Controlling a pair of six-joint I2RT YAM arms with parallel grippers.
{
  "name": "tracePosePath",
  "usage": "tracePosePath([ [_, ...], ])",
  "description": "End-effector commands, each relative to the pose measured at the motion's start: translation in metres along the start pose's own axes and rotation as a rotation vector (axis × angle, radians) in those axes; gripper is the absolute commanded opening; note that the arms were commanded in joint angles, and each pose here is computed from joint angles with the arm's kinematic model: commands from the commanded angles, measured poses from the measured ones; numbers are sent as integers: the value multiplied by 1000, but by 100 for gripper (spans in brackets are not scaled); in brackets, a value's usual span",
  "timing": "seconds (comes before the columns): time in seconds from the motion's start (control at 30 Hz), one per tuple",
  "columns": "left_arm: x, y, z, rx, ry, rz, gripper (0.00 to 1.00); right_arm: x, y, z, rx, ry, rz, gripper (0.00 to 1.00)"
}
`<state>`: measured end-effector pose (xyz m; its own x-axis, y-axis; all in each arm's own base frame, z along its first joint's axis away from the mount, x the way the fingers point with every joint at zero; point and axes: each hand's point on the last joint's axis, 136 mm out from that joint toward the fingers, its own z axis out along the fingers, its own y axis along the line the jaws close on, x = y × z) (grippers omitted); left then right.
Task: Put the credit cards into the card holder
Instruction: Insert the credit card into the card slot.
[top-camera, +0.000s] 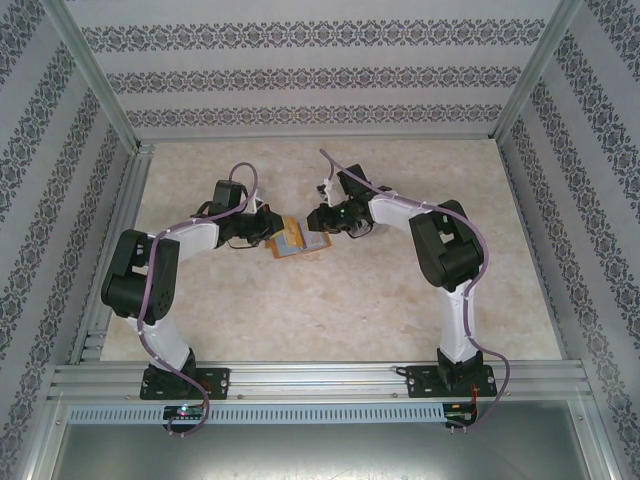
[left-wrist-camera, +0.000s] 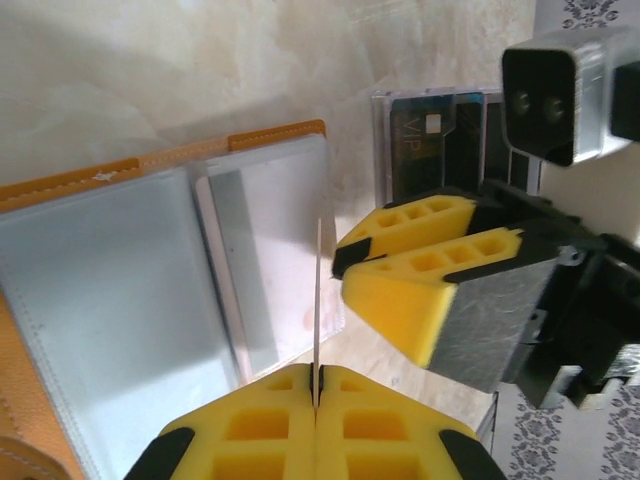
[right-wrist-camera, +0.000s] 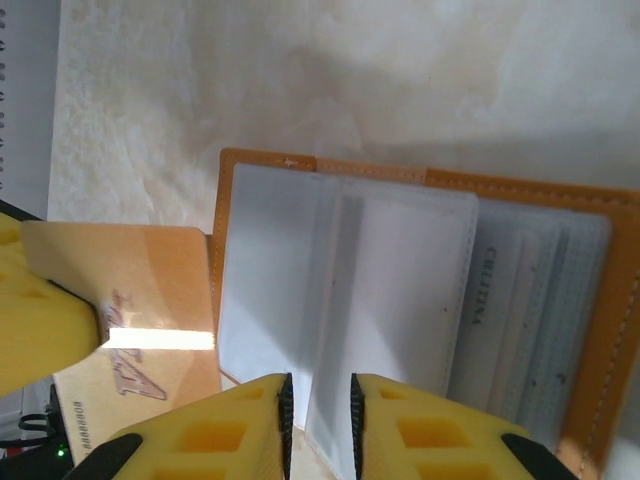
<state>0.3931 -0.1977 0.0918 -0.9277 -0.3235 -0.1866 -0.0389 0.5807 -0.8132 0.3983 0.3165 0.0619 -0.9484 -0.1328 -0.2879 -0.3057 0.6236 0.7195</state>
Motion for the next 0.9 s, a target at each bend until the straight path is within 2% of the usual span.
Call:
tracePosePath([
  [0.0, -4, 12, 1, -49, 5, 22, 0, -3, -5, 4, 20, 18, 23, 26],
  [0.47, -13, 29, 13, -51, -26, -6, 0, 8, -49, -1, 95, 32, 115, 26],
  [0.87, -27, 1, 12, 64, -65, 21, 0, 12, -55, -2, 90, 37, 132, 26],
])
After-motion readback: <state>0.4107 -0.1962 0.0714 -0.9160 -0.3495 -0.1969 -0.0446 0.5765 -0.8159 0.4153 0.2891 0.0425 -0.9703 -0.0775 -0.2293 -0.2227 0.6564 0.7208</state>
